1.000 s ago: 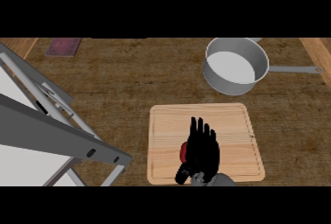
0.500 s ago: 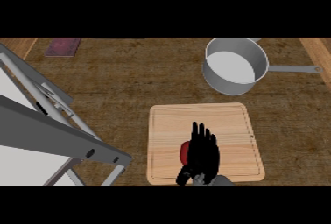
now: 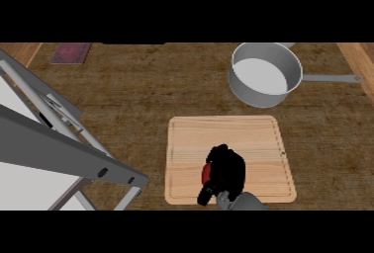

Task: Pick the tomato from the cutting board and place it in the pot

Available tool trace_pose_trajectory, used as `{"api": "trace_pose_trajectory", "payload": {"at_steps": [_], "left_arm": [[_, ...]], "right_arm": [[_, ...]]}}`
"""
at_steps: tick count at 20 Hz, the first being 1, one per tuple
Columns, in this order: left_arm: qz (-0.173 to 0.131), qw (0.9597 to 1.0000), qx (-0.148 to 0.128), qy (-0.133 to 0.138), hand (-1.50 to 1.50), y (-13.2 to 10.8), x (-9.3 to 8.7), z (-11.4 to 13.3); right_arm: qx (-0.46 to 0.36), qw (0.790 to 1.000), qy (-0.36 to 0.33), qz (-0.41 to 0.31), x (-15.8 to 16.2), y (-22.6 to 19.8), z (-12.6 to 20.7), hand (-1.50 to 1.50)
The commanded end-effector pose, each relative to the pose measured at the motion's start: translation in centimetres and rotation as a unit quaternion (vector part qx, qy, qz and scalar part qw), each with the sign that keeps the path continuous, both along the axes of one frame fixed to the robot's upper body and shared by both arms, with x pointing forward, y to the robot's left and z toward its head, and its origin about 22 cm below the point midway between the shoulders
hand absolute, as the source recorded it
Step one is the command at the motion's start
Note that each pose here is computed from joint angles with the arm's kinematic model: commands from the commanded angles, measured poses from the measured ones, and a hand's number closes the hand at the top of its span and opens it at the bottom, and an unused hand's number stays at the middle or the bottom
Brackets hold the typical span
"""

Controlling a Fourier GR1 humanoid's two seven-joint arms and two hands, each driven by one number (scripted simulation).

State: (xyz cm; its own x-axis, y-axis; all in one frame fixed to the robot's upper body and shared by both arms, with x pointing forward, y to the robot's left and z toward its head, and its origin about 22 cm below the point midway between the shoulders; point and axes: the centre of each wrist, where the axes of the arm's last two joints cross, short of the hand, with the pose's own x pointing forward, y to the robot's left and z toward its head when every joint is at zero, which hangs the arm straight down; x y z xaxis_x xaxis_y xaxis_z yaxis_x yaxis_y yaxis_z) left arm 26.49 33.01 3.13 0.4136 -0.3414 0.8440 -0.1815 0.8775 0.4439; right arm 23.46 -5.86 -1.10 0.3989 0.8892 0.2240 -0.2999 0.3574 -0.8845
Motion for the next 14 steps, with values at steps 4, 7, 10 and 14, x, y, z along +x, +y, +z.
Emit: {"api": "trace_pose_trajectory", "payload": {"at_steps": [4, 7, 10, 14], "left_arm": [[-0.006, 0.9999, -0.011, -0.006, 0.0, -1.1, 0.8, -0.8], [-0.001, 1.0, -0.004, -0.004, 0.0, -0.8, -0.1, 0.1], [0.0, 1.0, -0.006, 0.001, 0.0, -0.6, 0.5, 0.5], [0.015, 0.9998, -0.001, -0.012, 0.0, 0.5, -0.5, -0.3]], "right_arm": [[-0.064, 0.996, -0.049, -0.025, 0.4, 1.8, -0.5, 1.5], [-0.059, 0.995, -0.071, -0.033, 0.2, 1.0, 0.4, 1.5], [-0.078, 0.991, -0.099, -0.04, -1.4, 2.4, 2.9, 1.5], [-0.131, 0.983, -0.115, 0.062, 4.3, -16.7, 3.4, 1.5]]}}
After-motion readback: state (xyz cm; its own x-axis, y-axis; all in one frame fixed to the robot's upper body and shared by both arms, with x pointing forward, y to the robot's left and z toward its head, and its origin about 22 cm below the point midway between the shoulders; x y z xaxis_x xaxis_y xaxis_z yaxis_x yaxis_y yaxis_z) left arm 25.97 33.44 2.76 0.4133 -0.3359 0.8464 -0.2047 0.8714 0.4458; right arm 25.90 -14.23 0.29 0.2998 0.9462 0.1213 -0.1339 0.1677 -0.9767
